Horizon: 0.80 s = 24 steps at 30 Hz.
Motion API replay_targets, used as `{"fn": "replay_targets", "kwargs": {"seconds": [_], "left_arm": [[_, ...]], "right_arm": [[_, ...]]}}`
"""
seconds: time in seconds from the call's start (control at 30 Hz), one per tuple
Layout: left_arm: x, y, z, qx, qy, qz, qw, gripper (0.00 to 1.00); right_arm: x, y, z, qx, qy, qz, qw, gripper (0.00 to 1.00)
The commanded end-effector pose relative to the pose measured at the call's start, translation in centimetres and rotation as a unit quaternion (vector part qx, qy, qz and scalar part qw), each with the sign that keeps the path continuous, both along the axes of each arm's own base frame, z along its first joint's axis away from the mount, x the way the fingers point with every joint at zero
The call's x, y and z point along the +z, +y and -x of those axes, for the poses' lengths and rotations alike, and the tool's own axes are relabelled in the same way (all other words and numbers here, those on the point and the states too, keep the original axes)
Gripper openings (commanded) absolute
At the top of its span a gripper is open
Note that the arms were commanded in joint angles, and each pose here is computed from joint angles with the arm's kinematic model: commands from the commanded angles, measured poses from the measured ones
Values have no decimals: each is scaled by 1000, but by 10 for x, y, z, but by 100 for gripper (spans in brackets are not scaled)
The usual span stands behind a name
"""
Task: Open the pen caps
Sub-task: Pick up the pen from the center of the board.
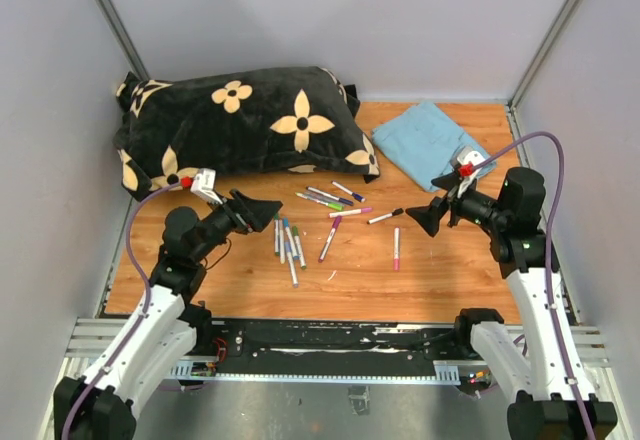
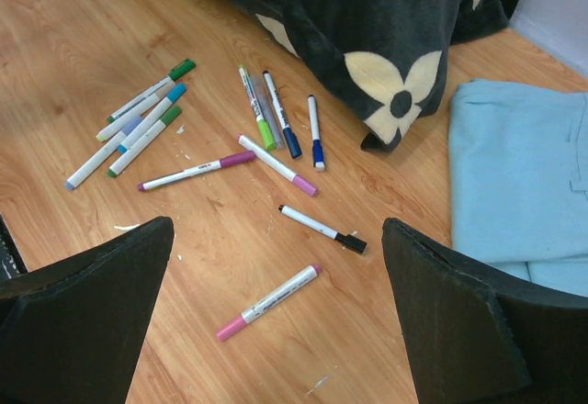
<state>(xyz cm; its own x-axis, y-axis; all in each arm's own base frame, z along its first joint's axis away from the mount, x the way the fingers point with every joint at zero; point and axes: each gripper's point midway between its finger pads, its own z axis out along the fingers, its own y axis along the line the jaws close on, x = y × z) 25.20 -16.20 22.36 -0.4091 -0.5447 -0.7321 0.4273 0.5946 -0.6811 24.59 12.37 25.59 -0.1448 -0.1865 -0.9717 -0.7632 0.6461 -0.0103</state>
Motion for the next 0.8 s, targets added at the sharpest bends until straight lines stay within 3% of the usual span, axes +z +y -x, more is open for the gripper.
{"fn": "replay_targets", "kwargs": {"seconds": [0.0, 0.23, 0.43, 0.77], "left_arm": [[-36, 16, -13, 52, 56, -76, 994, 94], [-83, 28, -18, 122, 114, -195, 966, 87], [-116, 29, -11, 136, 152, -264, 943, 78], [-129, 29, -10, 127, 170, -303, 929, 75]], "right_arm": [[-8, 5, 8, 32, -10, 17, 999, 98], [-26, -8, 2, 5, 22, 58, 998, 98], [-34, -11, 3, 3, 34, 72, 997, 98], [-38, -12, 2, 2, 39, 78, 996, 98]]}}
